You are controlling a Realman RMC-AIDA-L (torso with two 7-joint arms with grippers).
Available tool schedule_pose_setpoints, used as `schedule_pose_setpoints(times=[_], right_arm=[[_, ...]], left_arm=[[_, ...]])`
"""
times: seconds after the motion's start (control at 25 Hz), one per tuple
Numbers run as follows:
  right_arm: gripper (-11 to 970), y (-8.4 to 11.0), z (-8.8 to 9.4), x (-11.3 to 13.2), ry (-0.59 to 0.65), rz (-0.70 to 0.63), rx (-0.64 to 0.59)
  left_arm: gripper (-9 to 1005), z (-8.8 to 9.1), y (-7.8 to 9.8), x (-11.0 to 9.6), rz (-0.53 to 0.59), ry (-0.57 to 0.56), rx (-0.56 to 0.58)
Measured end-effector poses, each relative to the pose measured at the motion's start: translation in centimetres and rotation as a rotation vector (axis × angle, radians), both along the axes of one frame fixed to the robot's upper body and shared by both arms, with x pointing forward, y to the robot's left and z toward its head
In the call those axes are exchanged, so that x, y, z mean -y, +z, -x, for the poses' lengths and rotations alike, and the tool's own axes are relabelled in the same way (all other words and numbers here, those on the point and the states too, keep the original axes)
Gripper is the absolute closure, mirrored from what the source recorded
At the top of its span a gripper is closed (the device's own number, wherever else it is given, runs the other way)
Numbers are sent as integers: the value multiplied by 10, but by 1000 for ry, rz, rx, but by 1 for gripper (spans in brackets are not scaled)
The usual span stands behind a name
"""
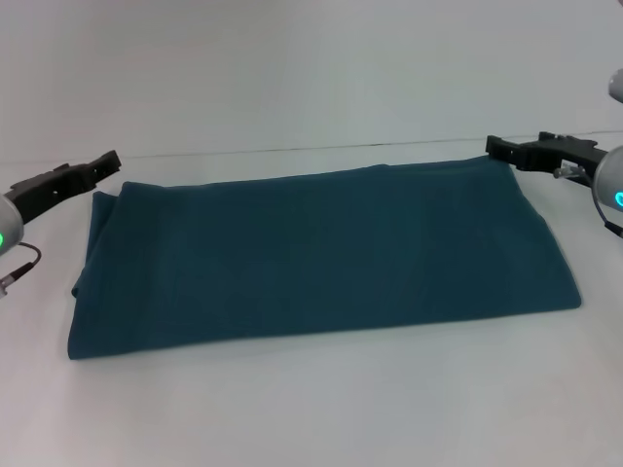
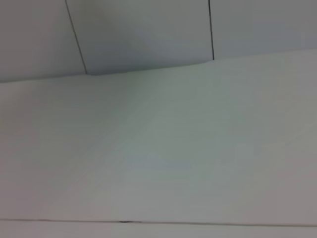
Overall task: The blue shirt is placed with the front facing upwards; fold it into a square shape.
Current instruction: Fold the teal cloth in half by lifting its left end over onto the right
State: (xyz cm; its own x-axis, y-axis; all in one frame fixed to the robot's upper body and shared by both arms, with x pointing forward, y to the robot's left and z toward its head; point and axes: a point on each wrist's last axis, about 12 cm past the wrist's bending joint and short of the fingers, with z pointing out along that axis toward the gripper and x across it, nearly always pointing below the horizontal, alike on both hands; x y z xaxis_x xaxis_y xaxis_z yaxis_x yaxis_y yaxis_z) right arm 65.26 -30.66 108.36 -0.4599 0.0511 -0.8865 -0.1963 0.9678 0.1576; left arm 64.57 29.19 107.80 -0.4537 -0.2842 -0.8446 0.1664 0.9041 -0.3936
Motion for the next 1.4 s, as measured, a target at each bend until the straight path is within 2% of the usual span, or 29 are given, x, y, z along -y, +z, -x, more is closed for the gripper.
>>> schedule_pose_setpoints(times=[0.12,0.32,0.48,0.6,0.76,0.8,0.96,1.16,1.4], right_arm=[[161,2,4,6,12,-20,15],[29,12,19,16,100,-91,73],[35,20,38,21,221,-137,111],[36,24,53,23,318,-173,104],[37,27,67,28,371,-247,23],[38,27,70,28,381,-262,7],[39,27,77,29,408,-293,-8],[40,24,79,30,409,-282,-48],[42,27,78,39,373,-234,-116]], left_arm=[[207,4,4,-5,75,-19,7],[175,16,14,-11,194,-110,40],[150,32,24,-10,288,-252,92],[138,44,28,-11,357,-310,107],[143,57,24,-13,429,-309,115],[145,68,20,-14,497,-290,155],[148,80,17,-19,581,-240,208],[149,84,18,-16,575,-306,161],[148,75,24,-4,438,-444,-25]])
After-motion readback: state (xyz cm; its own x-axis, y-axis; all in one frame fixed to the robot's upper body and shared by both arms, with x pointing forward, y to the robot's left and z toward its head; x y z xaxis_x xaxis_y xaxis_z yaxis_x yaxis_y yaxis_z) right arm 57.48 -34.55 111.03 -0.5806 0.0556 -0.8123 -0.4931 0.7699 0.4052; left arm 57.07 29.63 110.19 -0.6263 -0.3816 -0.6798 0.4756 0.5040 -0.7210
